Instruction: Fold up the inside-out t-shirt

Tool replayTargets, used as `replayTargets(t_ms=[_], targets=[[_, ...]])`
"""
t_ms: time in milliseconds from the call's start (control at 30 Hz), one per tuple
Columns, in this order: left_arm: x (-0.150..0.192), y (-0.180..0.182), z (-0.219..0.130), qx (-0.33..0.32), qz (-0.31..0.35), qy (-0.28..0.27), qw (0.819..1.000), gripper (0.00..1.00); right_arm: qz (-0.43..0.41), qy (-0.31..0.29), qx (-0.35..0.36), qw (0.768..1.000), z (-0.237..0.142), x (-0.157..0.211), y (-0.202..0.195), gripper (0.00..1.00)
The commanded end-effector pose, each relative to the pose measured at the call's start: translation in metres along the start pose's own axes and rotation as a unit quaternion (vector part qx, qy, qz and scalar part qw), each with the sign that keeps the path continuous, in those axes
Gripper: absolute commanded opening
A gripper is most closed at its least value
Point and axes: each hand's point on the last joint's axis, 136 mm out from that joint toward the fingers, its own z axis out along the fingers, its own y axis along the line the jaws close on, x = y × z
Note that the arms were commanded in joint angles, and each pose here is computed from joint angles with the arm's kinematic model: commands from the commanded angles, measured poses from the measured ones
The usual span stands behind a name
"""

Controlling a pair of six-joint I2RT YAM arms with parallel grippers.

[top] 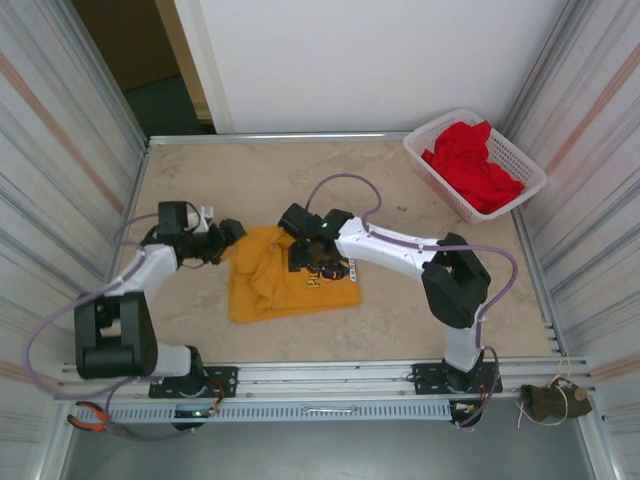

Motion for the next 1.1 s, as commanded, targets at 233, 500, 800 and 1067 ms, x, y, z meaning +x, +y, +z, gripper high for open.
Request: replayTargets(t_ms=[233, 500, 800, 1067], targets=[[0.089, 0.019, -0.021, -0.082, 0.027, -0.029, 0.996, 0.68, 0.037, -0.006, -0.078, 0.996, 0.016, -0.062, -0.002, 0.69], [0.102, 0.027, -0.008, -0.082, 0.034, -0.008, 0.996, 0.71, 0.046, 0.007, -0.112, 0.993, 0.032, -0.072, 0.017, 0.66], [0.105, 0.036, 0.021, -0.084, 0.039, 0.013, 0.996, 0.61, 0.057, 0.009, -0.117, 0.992, 0.04, -0.081, 0.018, 0.32], [0.097, 0.024, 0.019, -0.071, 0.048, -0.008, 0.996, 0.0, 0.045, -0.004, -0.15, 0.988, 0.015, -0.099, 0.034, 0.0]])
